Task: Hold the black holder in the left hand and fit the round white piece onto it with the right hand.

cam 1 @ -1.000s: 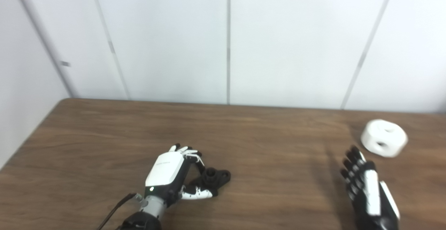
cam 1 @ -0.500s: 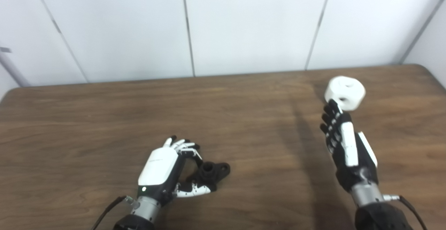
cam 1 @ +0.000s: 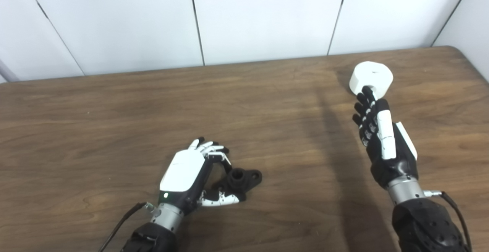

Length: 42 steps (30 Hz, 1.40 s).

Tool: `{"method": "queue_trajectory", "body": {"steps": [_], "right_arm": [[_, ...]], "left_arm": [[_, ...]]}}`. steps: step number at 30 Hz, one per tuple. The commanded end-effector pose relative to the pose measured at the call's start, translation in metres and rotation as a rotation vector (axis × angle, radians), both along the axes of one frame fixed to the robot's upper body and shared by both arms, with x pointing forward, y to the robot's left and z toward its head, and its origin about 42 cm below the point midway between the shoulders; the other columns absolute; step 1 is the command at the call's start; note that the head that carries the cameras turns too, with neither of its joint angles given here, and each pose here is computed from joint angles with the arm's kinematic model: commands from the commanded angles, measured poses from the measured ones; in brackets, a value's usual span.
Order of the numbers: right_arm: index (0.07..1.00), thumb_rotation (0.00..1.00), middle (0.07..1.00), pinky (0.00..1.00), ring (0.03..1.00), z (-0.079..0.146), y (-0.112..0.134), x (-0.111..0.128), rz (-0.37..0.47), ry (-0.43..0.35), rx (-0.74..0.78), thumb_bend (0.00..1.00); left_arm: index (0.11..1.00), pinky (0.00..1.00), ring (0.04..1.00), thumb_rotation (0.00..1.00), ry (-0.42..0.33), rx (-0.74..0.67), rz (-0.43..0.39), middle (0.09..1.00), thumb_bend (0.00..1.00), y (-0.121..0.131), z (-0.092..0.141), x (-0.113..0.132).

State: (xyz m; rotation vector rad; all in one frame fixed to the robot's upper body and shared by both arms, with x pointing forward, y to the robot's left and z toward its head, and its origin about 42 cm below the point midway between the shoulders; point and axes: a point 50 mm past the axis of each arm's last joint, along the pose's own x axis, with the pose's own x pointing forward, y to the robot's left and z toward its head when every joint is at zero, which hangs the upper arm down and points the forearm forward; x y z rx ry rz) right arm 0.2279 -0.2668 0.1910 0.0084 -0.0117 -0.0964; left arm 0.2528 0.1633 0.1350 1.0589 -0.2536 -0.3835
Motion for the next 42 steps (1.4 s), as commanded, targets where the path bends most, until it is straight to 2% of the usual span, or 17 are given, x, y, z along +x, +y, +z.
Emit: {"method": "queue_trajectory", "body": {"steps": [1,6,8,12,14,15,23,25,26,27,28,31,34,36,42], "right_arm": [[1.000,1.00,0.992,1.00,0.997,0.013,-0.002,0.002,-0.002,-0.062,-0.011,0.57],[1.000,1.00,0.972,1.00,0.976,0.014,-0.008,0.008,-0.033,-0.082,-0.068,0.59],[0.998,0.93,0.957,1.00,0.957,0.015,-0.011,0.010,-0.062,-0.083,-0.106,0.59],[0.971,0.67,0.935,1.00,0.926,0.024,-0.016,0.019,-0.117,-0.110,-0.170,0.59],[0.923,0.60,0.903,0.91,0.901,0.030,-0.021,0.024,-0.175,-0.115,-0.278,0.65],[0.903,0.57,0.897,0.90,0.900,0.032,-0.023,0.026,-0.199,-0.114,-0.314,0.67],[0.814,0.41,0.871,0.94,0.899,0.056,-0.044,0.045,-0.278,-0.133,-0.534,0.78],[0.800,0.41,0.844,0.82,0.847,0.063,-0.050,0.050,-0.295,-0.140,-0.591,0.81],[0.789,0.40,0.811,0.70,0.785,0.066,-0.053,0.053,-0.303,-0.144,-0.619,0.83],[0.778,0.38,0.788,0.62,0.746,0.068,-0.055,0.055,-0.308,-0.146,-0.635,0.84],[0.774,0.37,0.780,0.60,0.732,0.070,-0.058,0.057,-0.313,-0.149,-0.653,0.84],[0.768,0.34,0.802,0.64,0.766,0.078,-0.065,0.065,-0.317,-0.151,-0.692,0.87],[0.782,0.32,0.871,0.84,0.881,0.086,-0.073,0.074,-0.313,-0.144,-0.763,0.87],[0.790,0.31,0.902,0.92,0.926,0.092,-0.078,0.080,-0.310,-0.137,-0.812,0.88],[0.799,0.29,0.983,0.97,0.996,0.110,-0.102,0.112,-0.280,-0.068,-1.008,0.94]], "left_arm": [[0.485,0.99,0.877,0.05,-0.028,0.004,-0.027,0.792,0.52,-0.005,0.004,-0.003],[0.486,0.99,0.878,0.05,-0.034,0.025,-0.017,0.792,0.52,-0.004,0.002,-0.003],[0.486,0.99,0.879,0.05,-0.031,0.028,-0.014,0.793,0.52,-0.004,0.000,-0.003],[0.486,0.99,0.879,0.05,-0.026,0.031,-0.010,0.792,0.52,-0.001,-0.003,-0.005],[0.486,0.98,0.879,0.05,-0.027,0.030,-0.008,0.791,0.52,0.001,-0.004,-0.006],[0.486,0.98,0.878,0.05,-0.028,0.028,-0.008,0.790,0.52,0.002,-0.004,-0.006],[0.485,0.96,0.864,0.05,-0.027,0.038,-0.003,0.780,0.52,0.006,-0.007,-0.008],[0.485,0.95,0.858,0.05,-0.029,0.044,-0.003,0.777,0.52,0.006,-0.008,-0.008],[0.485,0.95,0.859,0.05,-0.027,0.048,-0.002,0.777,0.52,0.007,-0.008,-0.008],[0.485,0.94,0.858,0.05,-0.026,0.051,-0.002,0.776,0.52,0.007,-0.009,-0.008],[0.485,0.94,0.858,0.05,-0.023,0.052,-0.002,0.775,0.52,0.007,-0.009,-0.008],[0.485,0.94,0.859,0.05,-0.016,0.051,-0.001,0.773,0.52,0.007,-0.011,-0.008],[0.485,0.93,0.857,0.05,-0.014,0.061,-0.003,0.771,0.52,0.007,-0.012,-0.008],[0.485,0.93,0.857,0.05,-0.013,0.064,-0.005,0.771,0.52,0.007,-0.012,-0.008],[0.485,0.92,0.854,0.05,-0.007,0.072,-0.002,0.767,0.52,0.007,-0.011,-0.007]]}}
